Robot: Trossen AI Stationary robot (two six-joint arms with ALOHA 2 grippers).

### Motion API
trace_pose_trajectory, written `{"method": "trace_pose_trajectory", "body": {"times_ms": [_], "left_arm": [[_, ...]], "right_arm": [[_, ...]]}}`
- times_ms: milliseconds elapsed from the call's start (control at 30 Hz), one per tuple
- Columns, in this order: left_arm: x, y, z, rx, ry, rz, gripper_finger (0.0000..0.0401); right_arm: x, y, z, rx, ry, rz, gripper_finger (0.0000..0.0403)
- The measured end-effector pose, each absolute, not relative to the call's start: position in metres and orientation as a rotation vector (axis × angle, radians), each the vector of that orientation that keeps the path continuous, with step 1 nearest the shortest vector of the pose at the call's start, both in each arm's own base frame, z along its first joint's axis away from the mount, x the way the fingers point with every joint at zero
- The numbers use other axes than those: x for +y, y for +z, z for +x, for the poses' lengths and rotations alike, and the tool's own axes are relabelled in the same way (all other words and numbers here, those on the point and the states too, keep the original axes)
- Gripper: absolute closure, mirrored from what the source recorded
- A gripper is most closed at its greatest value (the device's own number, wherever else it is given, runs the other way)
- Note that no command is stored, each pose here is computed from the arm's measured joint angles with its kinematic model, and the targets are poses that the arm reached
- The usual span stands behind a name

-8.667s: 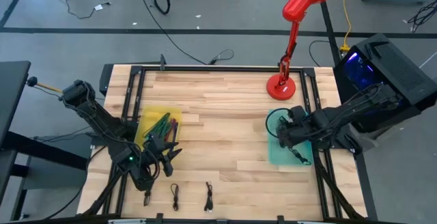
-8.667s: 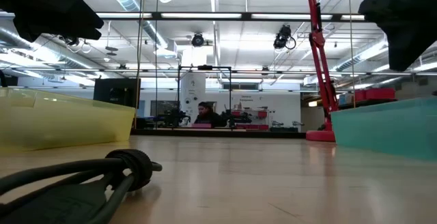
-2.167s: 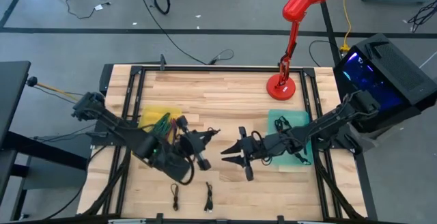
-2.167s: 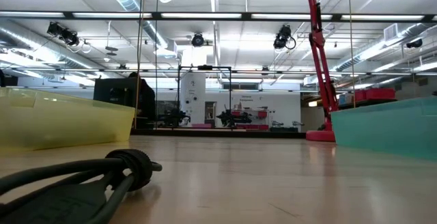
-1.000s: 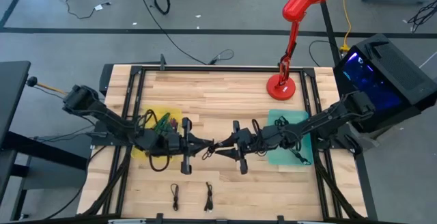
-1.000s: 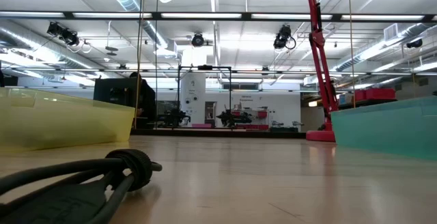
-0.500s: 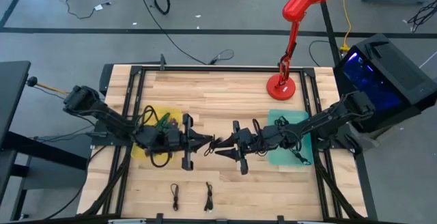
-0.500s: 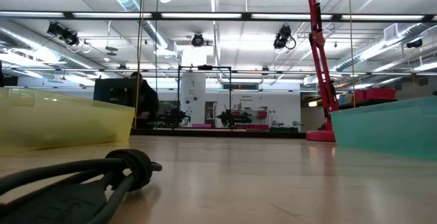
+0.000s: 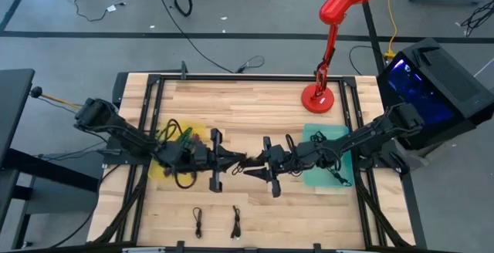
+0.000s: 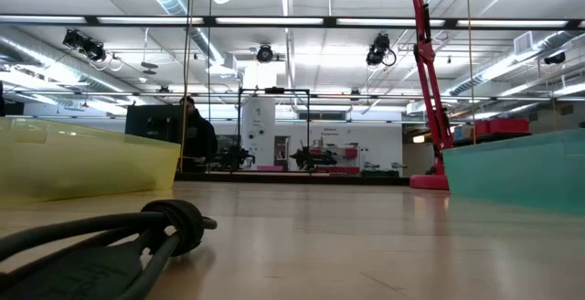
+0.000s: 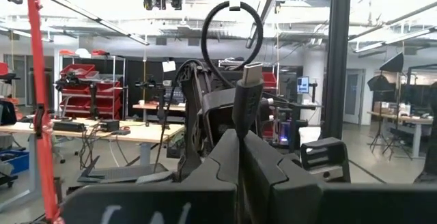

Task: Pick & Place USB Port
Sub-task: Put the black charger cable into the green bin

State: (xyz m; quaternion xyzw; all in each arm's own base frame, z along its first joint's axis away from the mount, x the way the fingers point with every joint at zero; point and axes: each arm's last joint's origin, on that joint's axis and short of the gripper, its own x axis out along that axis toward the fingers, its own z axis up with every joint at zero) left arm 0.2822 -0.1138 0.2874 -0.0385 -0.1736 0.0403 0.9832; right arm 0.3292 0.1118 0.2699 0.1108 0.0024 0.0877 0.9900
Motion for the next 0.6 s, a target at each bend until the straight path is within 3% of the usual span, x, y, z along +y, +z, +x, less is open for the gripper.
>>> {"method": "trace_pose_trajectory", "body": {"times_ms": [267, 600], "left_arm": [[-0.125, 0.289, 0.309, -0.331, 0.093, -0.016, 0.0396], [-0.122, 0.287, 0.310, -0.246, 0.170, 0.035, 0.0396]], "right_arm": [[0.112, 0.269, 0.329, 0.014, 0.177, 0.223, 0.0304], [0.112, 0.265, 0.329, 0.051, 0.190, 0.190, 0.0304]]}}
